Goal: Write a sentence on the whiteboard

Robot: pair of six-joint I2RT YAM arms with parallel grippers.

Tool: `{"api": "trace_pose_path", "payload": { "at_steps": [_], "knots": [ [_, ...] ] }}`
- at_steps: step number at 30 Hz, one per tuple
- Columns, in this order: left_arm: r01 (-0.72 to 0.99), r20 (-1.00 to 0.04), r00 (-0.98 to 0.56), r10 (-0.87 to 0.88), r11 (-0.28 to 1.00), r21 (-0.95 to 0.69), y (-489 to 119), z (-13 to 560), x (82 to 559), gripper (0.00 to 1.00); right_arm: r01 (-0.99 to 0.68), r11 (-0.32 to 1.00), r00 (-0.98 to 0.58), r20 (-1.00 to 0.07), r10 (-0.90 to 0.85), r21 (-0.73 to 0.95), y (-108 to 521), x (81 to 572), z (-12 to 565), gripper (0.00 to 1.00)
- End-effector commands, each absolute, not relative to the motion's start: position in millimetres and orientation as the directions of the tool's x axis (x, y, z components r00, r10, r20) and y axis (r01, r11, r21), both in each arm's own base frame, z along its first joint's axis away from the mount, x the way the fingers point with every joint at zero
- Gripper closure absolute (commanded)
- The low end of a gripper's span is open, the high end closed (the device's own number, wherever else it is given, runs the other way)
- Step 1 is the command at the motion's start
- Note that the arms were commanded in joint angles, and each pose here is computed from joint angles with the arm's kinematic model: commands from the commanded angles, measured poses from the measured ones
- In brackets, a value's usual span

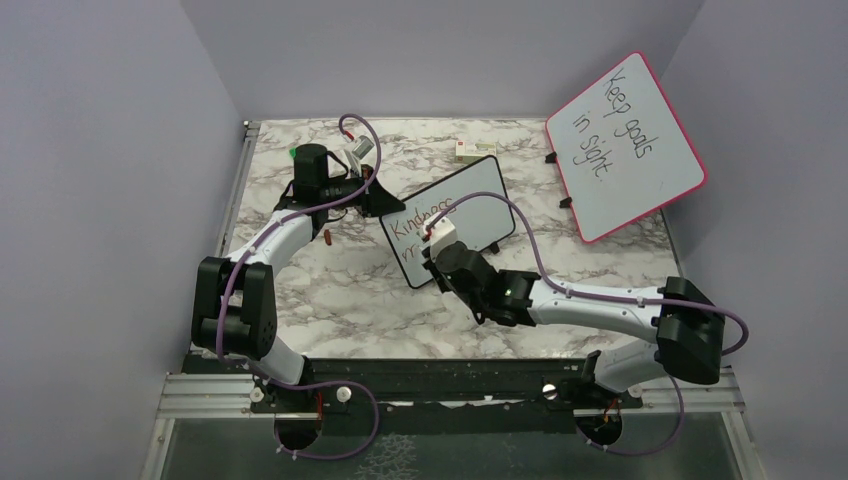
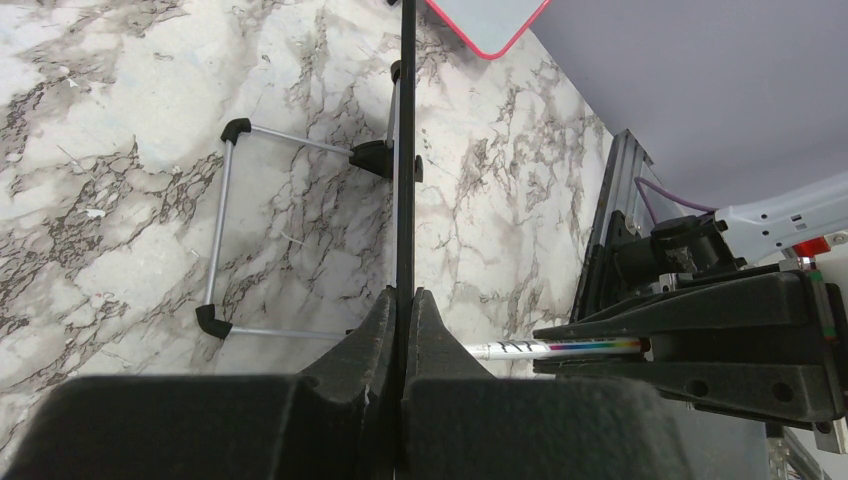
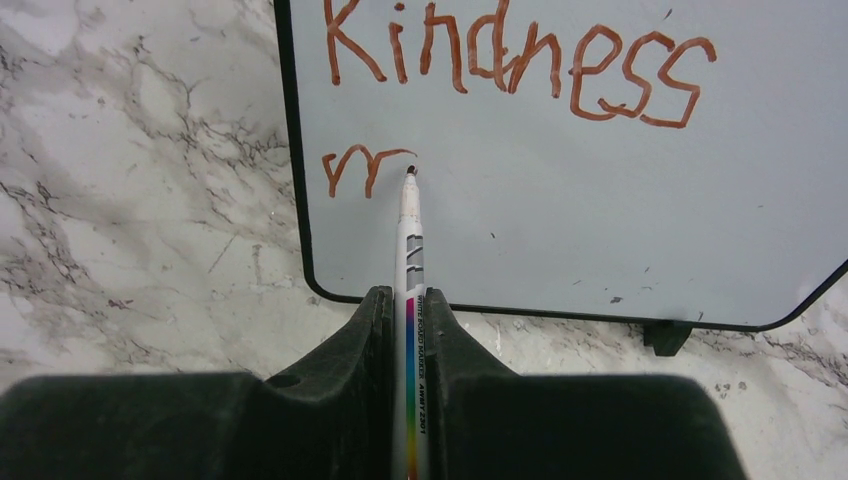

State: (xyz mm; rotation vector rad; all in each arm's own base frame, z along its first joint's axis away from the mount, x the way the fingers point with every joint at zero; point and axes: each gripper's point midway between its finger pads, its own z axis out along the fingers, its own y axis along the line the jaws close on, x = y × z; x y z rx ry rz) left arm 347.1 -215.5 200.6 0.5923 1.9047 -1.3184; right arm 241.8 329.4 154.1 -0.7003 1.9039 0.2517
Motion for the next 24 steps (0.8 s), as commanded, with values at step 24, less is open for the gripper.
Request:
{"api": "trace_pose_path", "payload": {
  "at_steps": [24],
  "knots": [
    [0.681, -0.75, -0.661, -0.025, 0.399, -0.614, -213, 191, 344, 1.0, -0.534, 0.835, -0.261, -0.913, -0.314, -0.135, 335, 256, 161, 0.99]
  ]
}}
